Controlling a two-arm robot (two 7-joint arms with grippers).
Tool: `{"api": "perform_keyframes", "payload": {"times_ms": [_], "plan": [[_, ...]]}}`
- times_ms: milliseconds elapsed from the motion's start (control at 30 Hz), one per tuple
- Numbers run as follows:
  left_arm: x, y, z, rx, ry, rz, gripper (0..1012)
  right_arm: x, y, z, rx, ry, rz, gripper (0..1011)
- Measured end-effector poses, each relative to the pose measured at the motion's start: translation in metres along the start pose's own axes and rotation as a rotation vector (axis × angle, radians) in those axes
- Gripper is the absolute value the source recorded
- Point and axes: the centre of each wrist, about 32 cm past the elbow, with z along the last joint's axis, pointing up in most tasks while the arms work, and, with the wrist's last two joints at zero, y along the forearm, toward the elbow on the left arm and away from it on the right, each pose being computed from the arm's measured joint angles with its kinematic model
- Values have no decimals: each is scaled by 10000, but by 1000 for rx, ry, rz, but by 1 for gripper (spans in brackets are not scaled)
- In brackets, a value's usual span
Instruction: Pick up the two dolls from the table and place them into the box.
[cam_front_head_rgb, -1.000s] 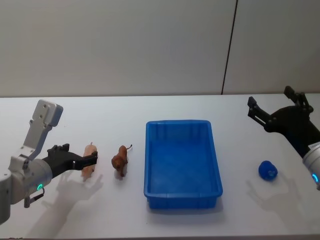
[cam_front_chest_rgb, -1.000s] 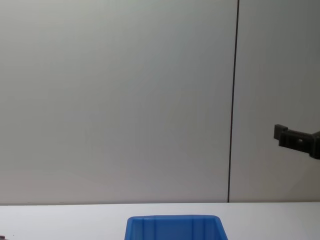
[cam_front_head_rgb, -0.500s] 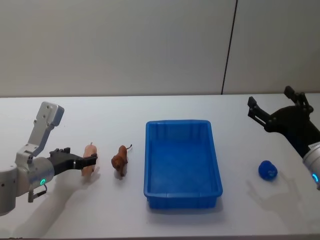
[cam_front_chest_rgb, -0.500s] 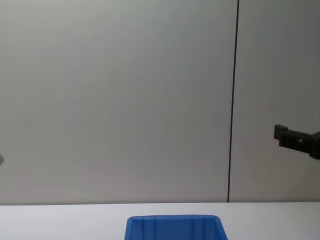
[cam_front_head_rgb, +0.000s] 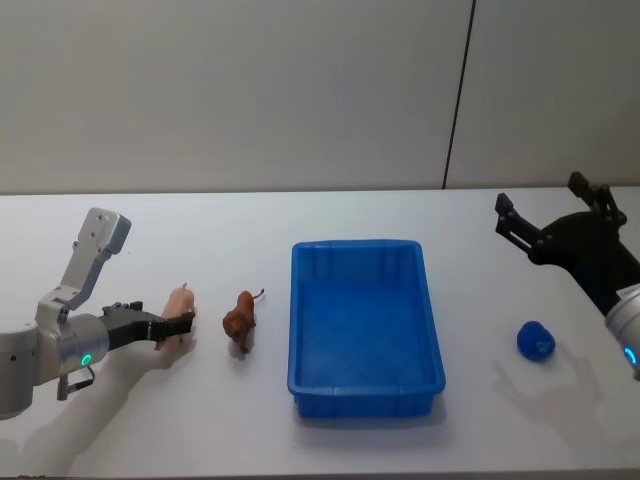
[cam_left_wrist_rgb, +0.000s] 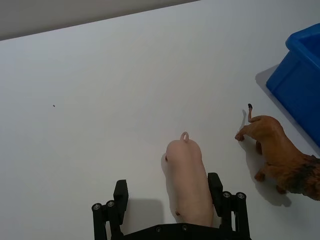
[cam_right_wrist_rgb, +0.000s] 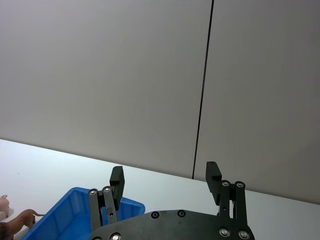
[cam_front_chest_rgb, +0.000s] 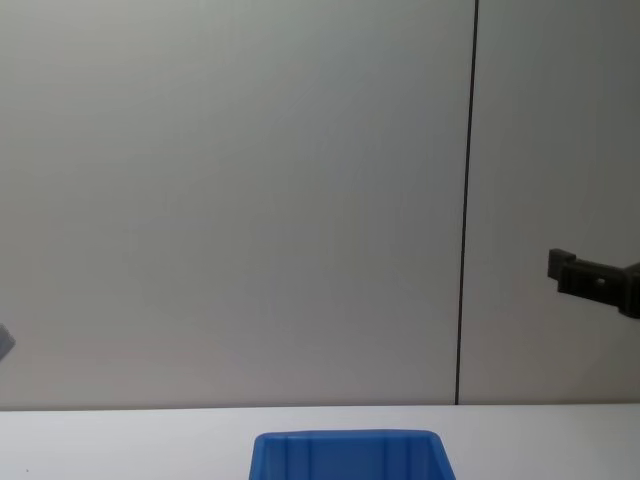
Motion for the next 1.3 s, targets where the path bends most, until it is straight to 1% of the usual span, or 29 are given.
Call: {"api": "perform_keyframes", "payload": {"times_ms": [133, 167, 200, 267, 300, 333, 367, 433, 467, 500, 733, 767, 933, 1300], "plan": [[28, -30, -8, 11, 0, -5, 993, 0, 0, 0, 0, 0, 0, 1001], [35, -38, -4, 12, 0, -7, 971, 0, 0, 0, 0, 0, 0, 1000], [35, -38, -4, 12, 0, -7, 971, 0, 0, 0, 0, 0, 0, 1001], [50, -54, -12, 19, 0, -9, 904, 0, 0, 0, 0, 0, 0, 1001], [53, -57, -12, 20, 0, -10, 904, 0, 0, 0, 0, 0, 0, 1001], [56, -60, -12, 21, 0, -10, 858, 0, 0, 0, 0, 0, 0, 1001], [59, -62, -12, 22, 0, -11, 839, 0, 0, 0, 0, 0, 0, 1001], [66, -70, -14, 24, 1, -13, 767, 0, 0, 0, 0, 0, 0, 1000], [68, -72, -13, 25, 1, -13, 757, 0, 0, 0, 0, 0, 0, 1001], [72, -76, -11, 25, 0, -14, 711, 0, 0, 0, 0, 0, 0, 1001], [83, -87, -11, 28, 1, -17, 512, 0, 0, 0, 0, 0, 0, 1001], [85, -90, -11, 29, 1, -17, 465, 0, 0, 0, 0, 0, 0, 1001], [90, -95, -10, 30, 0, -18, 432, 0, 0, 0, 0, 0, 0, 1001], [95, -100, -12, 31, 0, -20, 429, 0, 0, 0, 0, 0, 0, 1001]]}}
